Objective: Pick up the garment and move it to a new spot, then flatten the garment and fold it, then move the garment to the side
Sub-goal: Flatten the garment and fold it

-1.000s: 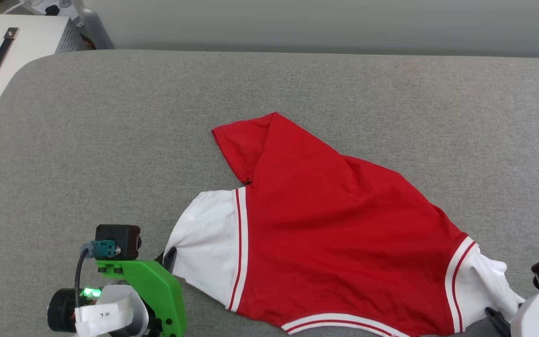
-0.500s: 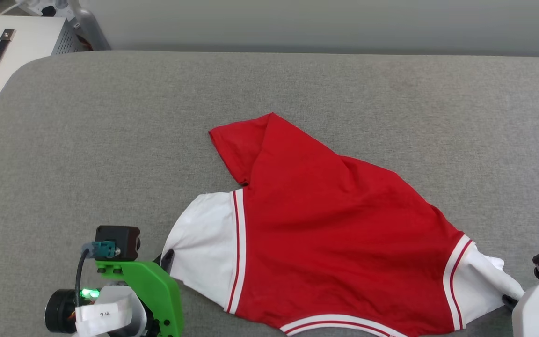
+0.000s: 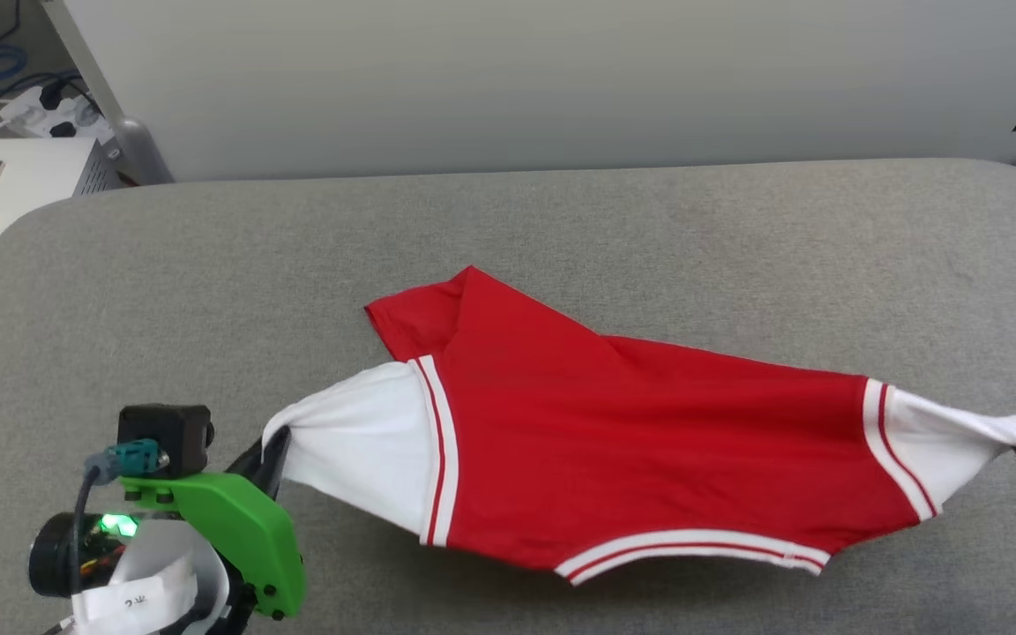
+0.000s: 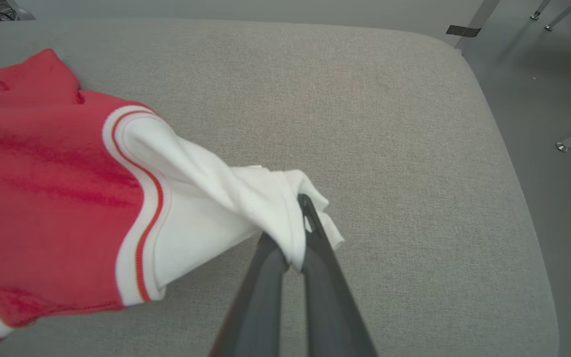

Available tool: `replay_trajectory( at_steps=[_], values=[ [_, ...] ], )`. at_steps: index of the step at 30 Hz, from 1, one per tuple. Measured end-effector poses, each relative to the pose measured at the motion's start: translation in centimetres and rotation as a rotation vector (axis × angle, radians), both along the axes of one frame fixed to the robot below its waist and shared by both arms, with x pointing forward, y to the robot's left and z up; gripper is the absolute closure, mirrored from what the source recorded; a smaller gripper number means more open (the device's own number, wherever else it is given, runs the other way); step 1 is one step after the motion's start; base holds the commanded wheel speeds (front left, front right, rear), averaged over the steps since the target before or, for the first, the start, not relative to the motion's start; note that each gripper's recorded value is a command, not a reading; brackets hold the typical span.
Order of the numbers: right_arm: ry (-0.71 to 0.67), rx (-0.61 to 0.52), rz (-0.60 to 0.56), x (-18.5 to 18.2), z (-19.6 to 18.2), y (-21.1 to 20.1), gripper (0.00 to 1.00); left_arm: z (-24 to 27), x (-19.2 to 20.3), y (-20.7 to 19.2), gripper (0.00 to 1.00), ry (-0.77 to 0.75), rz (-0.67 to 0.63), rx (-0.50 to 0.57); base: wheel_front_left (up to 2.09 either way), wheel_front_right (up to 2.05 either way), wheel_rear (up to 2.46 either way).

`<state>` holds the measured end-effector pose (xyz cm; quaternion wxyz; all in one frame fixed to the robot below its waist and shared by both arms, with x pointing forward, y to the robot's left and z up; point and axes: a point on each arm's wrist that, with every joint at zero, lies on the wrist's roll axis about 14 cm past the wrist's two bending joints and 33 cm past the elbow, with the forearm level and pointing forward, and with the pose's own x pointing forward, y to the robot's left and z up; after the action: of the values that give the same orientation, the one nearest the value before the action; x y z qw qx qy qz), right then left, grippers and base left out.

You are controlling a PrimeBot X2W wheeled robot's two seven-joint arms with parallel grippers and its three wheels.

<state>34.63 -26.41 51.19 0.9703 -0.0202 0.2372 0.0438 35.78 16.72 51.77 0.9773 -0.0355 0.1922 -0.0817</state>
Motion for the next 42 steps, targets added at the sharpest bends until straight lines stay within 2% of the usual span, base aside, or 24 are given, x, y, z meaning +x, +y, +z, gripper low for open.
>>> replay_trajectory(
  at_steps=[7,19,23,29,42],
  values=[
    [-0.245,-0.038,-0.026,0.3,9.1,-2.1,1.0,8.1,1.6,-0.4,1.0,-0.253,-0.049,0.006,0.0,0.0,0.0],
    [-0.529,-0.15,-0.003,1.7,21.9,-3.5,1.0,19.7,3.5,-1.1,1.0,-0.594,-0.124,0.049,0.0,0.0,0.0],
    [-0.557,-0.158,0.01,3.3,23.8,-3.6,1.0,22.4,4.9,-0.7,1.0,-0.668,-0.135,0.078,0.0,0.0,0.0],
    [-0.584,-0.173,0.037,6.9,25.3,-3.1,1.0,24.3,8.1,-0.5,1.0,-0.702,-0.15,0.107,0.0,0.0,0.0],
    [-0.653,-0.18,0.052,17.6,26.8,-1.9,1.0,26.0,17.9,0.2,1.0,-0.72,-0.157,0.183,0.0,0.0,0.0]
  ],
)
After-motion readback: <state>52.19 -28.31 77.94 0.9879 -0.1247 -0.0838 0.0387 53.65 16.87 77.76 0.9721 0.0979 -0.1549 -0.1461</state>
